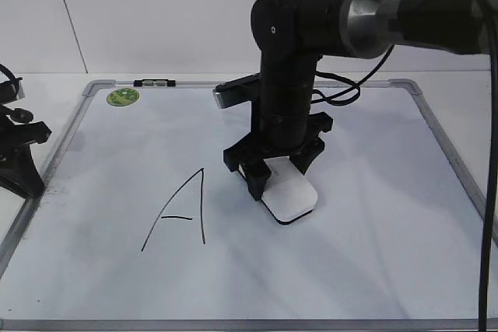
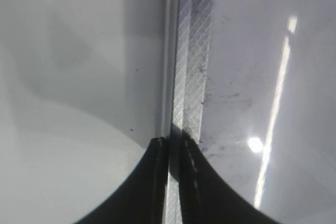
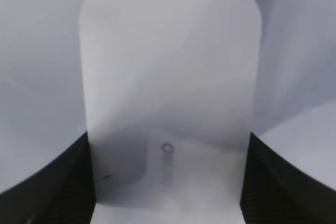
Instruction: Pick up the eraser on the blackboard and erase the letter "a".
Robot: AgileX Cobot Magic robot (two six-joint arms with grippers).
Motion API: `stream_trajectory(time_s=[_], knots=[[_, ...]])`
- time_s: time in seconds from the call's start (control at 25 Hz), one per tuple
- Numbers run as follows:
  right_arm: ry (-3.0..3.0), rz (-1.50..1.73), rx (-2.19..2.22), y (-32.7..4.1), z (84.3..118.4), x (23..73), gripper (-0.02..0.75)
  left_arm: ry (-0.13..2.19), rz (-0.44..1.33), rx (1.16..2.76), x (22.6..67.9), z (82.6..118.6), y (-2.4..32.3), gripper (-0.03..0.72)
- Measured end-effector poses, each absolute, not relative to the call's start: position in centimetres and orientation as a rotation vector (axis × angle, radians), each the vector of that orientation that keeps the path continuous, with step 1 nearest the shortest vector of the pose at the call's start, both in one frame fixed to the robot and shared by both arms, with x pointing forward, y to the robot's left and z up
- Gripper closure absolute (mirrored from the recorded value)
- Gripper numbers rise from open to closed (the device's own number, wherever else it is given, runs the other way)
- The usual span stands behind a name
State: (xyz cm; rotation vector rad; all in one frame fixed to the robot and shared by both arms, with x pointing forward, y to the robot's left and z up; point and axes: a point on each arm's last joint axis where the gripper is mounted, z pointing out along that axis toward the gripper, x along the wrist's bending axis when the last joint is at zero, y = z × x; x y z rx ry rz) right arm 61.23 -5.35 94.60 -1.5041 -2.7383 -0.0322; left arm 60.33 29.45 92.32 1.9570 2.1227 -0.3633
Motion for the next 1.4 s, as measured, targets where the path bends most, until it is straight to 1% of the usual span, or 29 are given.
stream_trajectory(time_s=[0.36, 1.04, 1.4], knots=[[-2.772, -0.045, -1.403, -3.0, 94.5, 59.6, 0.207, 2.123, -0.363, 1.957, 60.3, 92.3, 29.4, 0.654], [-2.743, -0.077, -1.366, -1.9, 94.6, 58.8, 0.207, 2.123, -0.368, 1.958, 60.3, 92.3, 29.4, 0.654], [-2.793, -0.068, -1.386, -2.0, 95.3, 58.4, 0.207, 2.123, -0.369, 1.956, 60.3, 92.3, 29.4, 0.654]])
